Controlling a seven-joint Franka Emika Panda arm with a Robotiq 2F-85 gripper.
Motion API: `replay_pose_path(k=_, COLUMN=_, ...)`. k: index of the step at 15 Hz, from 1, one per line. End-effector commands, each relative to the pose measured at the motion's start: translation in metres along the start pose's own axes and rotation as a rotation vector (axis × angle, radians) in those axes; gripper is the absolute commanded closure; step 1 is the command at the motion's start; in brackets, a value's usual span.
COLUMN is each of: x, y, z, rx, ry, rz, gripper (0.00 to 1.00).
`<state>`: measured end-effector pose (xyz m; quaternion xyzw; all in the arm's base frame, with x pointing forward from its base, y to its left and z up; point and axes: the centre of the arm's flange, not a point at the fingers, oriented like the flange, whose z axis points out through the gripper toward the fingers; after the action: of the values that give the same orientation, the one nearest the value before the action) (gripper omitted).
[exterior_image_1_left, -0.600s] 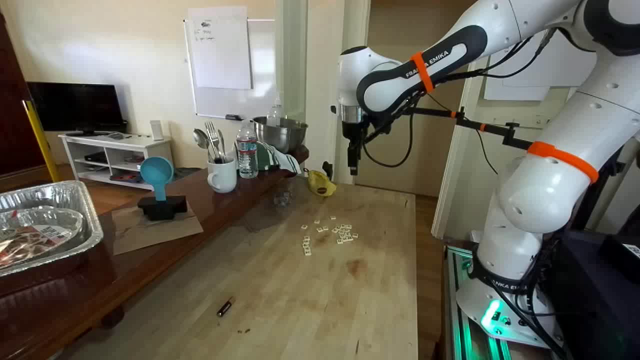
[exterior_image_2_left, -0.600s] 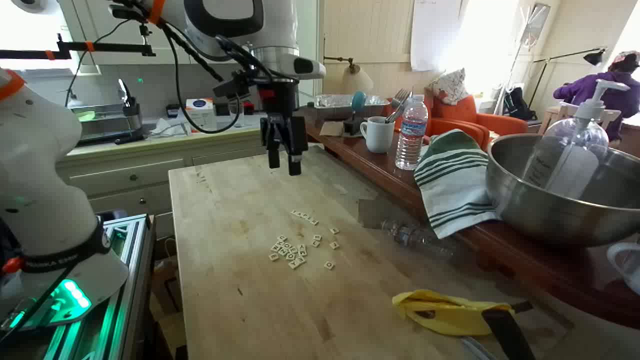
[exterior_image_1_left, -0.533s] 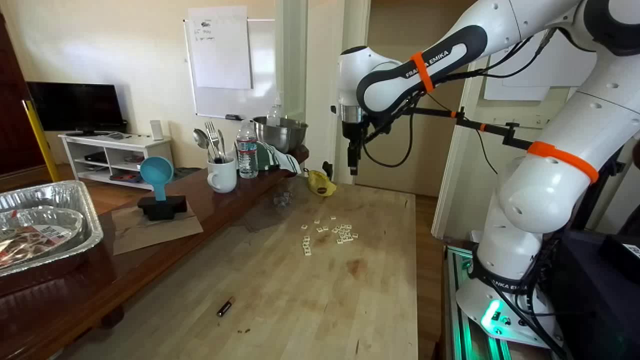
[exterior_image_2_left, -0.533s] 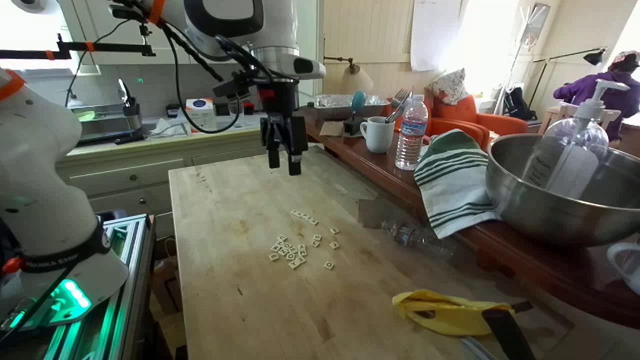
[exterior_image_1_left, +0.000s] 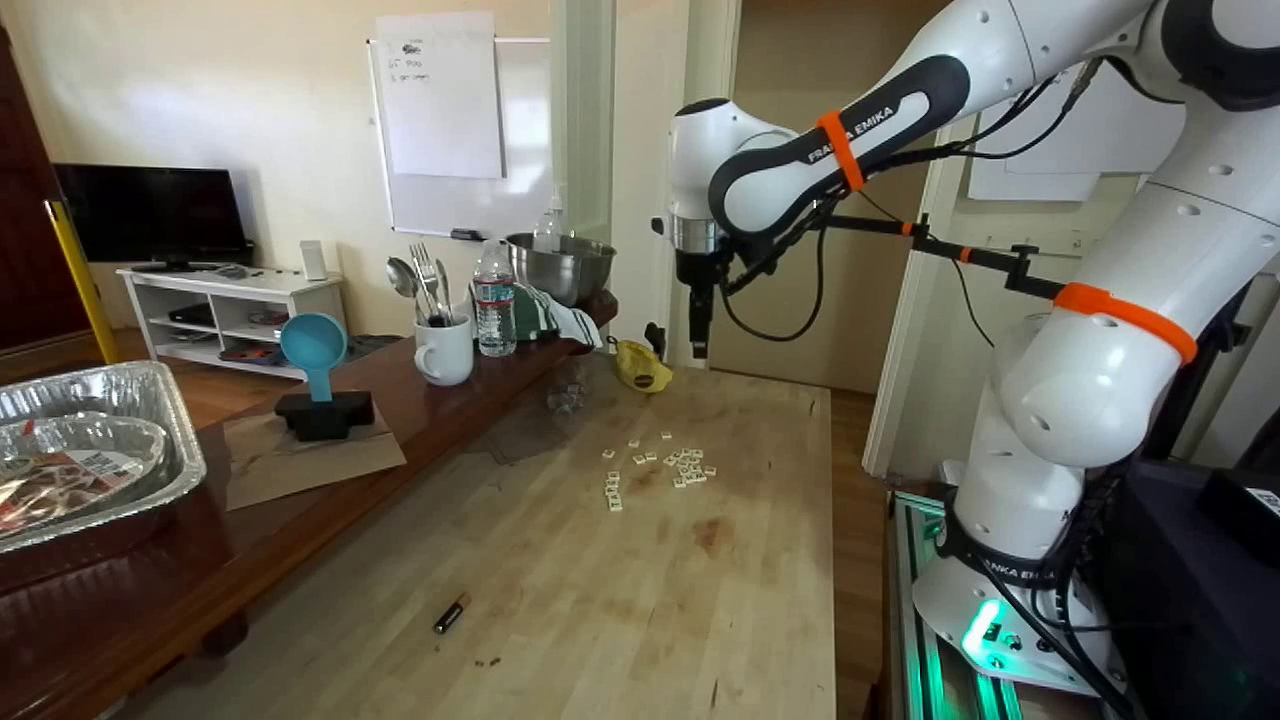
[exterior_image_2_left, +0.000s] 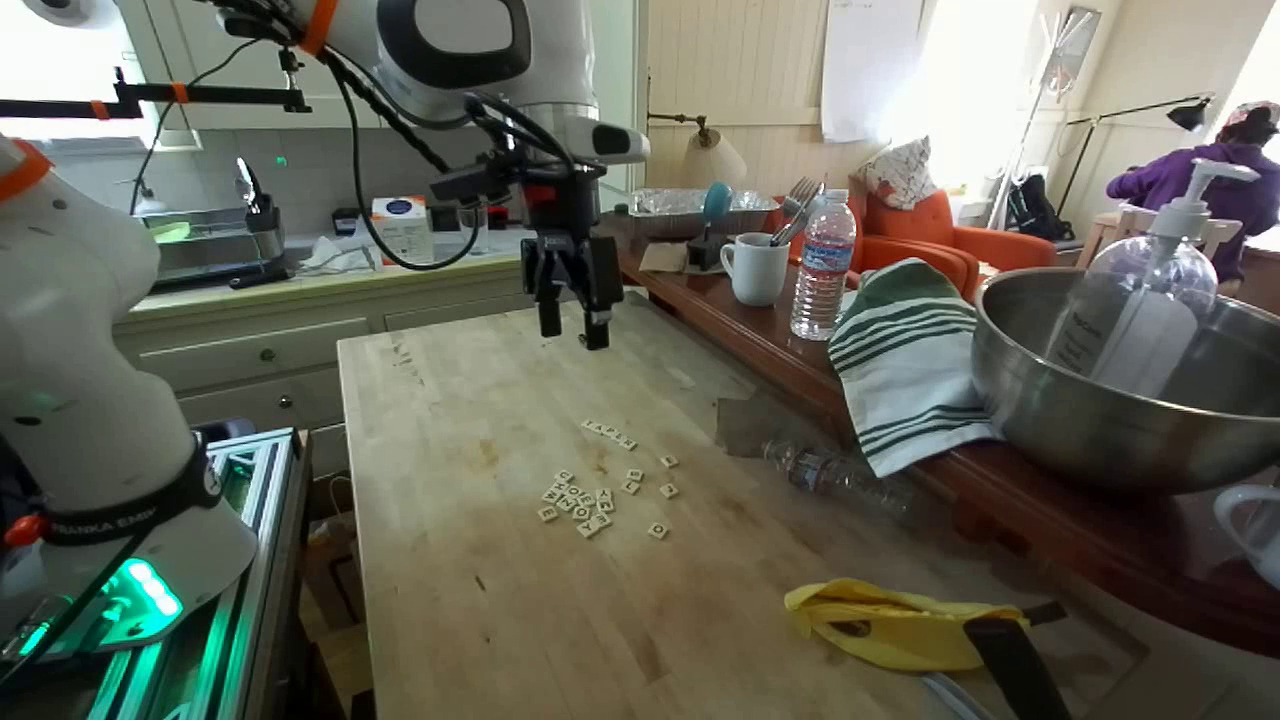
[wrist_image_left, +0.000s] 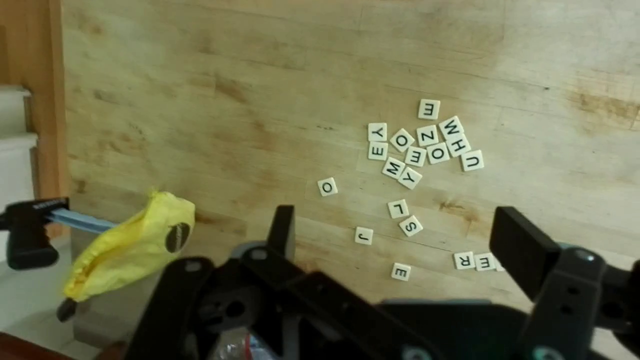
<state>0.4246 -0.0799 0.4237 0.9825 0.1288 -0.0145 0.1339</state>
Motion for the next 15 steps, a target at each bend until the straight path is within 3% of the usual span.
replay_pose_path(k=1, x=0.042, y=-0.039, z=0.04, rx=0.038, ry=0.087, rz=-0.181, gripper=0.0)
replay_pose_path(k=4, x=0.067, y=-0.07, z=0.07, rx=0.072, ry=0.179, rz=-0.321, gripper=0.0)
replay_pose_path(k=8, x=0.089, y=-0.097, z=0.107, rx=0.181, ry=0.252, rz=-0.484, gripper=0.0)
replay_pose_path(k=9, x=0.074, y=-0.095, z=0.088, rx=0.118, ry=0.236, rz=-0.408, gripper=0.0)
replay_pose_path(k=15, x=0.078, y=-0.108, z=0.101, rx=0.11, ry=0.233, rz=-0.436, gripper=0.0)
